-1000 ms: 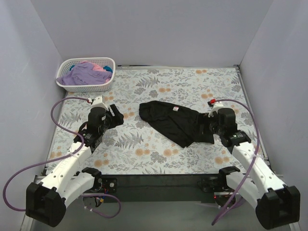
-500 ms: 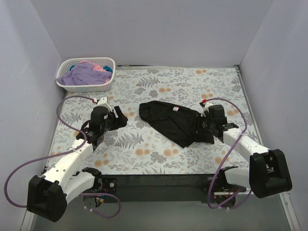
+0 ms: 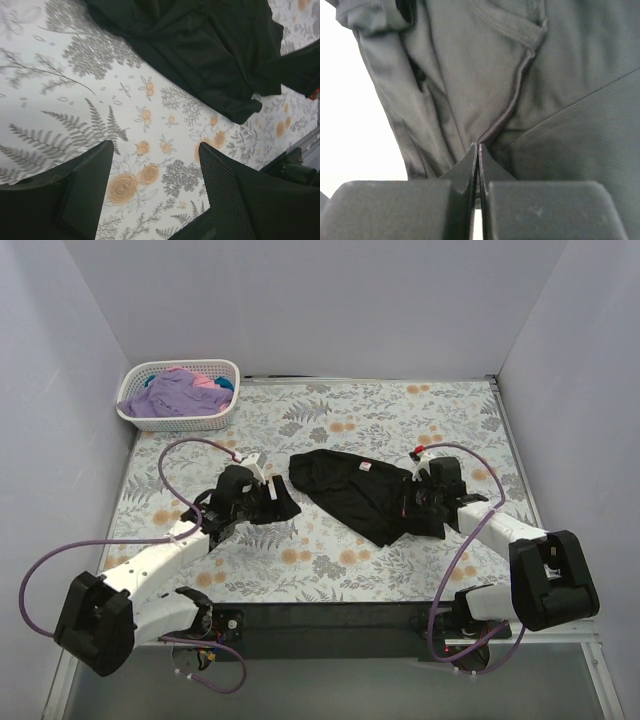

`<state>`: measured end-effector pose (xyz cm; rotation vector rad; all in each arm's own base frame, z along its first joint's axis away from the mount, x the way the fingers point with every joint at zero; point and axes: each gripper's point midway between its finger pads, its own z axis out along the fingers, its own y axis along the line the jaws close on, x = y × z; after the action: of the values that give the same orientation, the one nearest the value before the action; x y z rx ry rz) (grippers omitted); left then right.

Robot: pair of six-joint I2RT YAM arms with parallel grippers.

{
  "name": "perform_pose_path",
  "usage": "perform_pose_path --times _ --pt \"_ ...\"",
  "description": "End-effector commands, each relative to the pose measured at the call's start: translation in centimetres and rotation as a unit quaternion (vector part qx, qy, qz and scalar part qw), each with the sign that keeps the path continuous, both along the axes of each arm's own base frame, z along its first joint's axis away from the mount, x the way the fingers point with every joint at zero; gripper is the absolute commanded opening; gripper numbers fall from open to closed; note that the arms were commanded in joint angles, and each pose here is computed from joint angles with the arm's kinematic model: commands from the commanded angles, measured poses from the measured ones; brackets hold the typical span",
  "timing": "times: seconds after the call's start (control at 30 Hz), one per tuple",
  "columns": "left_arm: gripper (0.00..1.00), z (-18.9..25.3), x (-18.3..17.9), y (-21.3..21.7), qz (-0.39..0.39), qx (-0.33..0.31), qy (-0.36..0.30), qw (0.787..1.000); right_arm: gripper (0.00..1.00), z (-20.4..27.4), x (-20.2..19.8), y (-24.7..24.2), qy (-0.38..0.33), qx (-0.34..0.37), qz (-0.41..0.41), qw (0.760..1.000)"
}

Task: Fold and stack the t-shirts
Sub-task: Flatten the tshirt out

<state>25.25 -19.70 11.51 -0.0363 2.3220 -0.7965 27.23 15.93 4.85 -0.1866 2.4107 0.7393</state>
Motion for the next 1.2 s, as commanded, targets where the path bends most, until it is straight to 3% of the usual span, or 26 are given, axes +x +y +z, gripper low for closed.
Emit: perform_pose_path --times 0.0,0.2,0.3,0.5,0.87,0.97,1.03,1.1,1.17 --pt "0.68 1.1 -0.7 -2.9 -0.010 -0.037 0.018 0.999 0.01 5.4 4.4 -1.3 -0.097 -0.009 -0.048 0.994" --pt "0.68 -0.2 -0.3 -5.0 0.049 -0.056 0.082 0.994 0.01 13.3 8.4 -7.1 -0.207 -0.055 -0.197 0.957" --pt "0.68 -0.9 0.2 -6.7 0.068 -0.078 0.109 0.989 0.01 14.9 8.6 -5.5 -0.220 -0.032 -0.154 0.963" --pt "0.68 -1.6 1.0 -12.0 0.062 -0.096 0.135 0.984 0.01 13.8 7.9 -4.6 -0.205 -0.024 -0.128 0.970" --pt "0.67 -9.5 -0.1 -17.9 0.055 -0.006 0.222 0.973 0.01 12.4 6.8 -4.4 -0.198 -0.026 -0.111 0.974" --pt "0.49 -12.4 -1.2 -17.4 0.076 0.030 0.248 0.965 0.01 12.3 6.7 -4.5 -0.201 -0.026 -0.111 0.973" --pt "0.18 -13.7 -1.2 -16.3 0.094 0.050 0.245 0.963 0.01 12.2 6.6 -4.5 -0.201 -0.026 -0.112 0.973" --pt "0.00 -13.7 -1.0 -14.6 0.112 0.075 0.230 0.964 0.01 12.4 6.7 -4.7 -0.205 -0.029 -0.113 0.972" --pt "0.00 -12.4 -0.3 -12.3 0.125 0.102 0.197 0.967 0.01 13.6 6.6 -5.3 -0.223 -0.041 -0.123 0.966"
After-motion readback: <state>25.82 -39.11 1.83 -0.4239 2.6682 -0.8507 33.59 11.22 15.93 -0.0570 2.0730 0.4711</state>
